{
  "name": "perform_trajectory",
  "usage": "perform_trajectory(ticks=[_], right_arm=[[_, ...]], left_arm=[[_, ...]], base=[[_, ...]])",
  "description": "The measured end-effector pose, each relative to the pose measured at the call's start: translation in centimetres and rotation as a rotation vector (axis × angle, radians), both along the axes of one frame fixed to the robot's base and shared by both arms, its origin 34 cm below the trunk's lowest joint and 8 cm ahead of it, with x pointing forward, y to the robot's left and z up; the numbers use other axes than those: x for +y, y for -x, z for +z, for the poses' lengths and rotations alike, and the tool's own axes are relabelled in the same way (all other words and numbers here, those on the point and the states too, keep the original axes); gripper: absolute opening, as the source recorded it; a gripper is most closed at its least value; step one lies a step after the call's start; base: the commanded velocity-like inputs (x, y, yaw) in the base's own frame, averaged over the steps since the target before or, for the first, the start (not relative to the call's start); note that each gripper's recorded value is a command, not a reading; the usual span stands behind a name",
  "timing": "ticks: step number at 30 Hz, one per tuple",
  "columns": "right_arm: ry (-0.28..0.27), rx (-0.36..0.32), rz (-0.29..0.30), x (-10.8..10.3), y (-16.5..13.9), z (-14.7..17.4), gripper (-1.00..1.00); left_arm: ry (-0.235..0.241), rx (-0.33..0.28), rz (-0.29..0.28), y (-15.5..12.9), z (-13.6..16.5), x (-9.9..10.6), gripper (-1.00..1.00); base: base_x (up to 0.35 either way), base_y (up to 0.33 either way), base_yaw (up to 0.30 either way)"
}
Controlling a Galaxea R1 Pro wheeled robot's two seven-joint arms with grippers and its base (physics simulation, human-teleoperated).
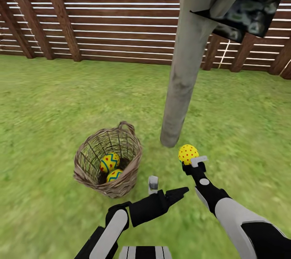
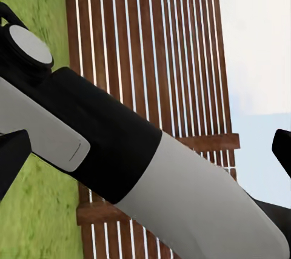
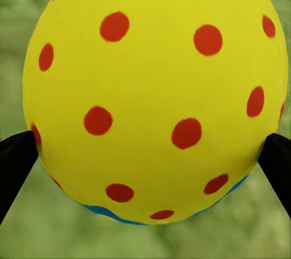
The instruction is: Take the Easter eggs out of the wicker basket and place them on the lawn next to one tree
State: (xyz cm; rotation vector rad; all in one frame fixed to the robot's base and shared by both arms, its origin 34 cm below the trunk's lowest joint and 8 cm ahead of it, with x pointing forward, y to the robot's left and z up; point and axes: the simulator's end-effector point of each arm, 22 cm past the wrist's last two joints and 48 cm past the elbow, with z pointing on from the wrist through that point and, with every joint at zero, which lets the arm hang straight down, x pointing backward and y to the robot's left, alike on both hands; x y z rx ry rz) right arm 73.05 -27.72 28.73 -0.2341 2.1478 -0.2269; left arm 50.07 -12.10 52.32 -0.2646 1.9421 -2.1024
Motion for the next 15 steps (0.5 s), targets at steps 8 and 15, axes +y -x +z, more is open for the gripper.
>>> perform_trajectory(ticks=[8, 15], right_arm=[[-0.001, 0.0, 0.003, 0.2, 0.1, -0.1, -1.0], [-0.026, 0.017, 0.023, 2.6, 0.6, -1.2, -1.0]], left_arm=[[0.003, -0.001, -0.018, 0.6, 0.1, -0.6, 1.0], [0.0, 0.001, 0.0, 0.2, -0.4, -0.5, 1.0]], base=[[0.021, -0.246, 0.251], [0.004, -0.009, 0.009]])
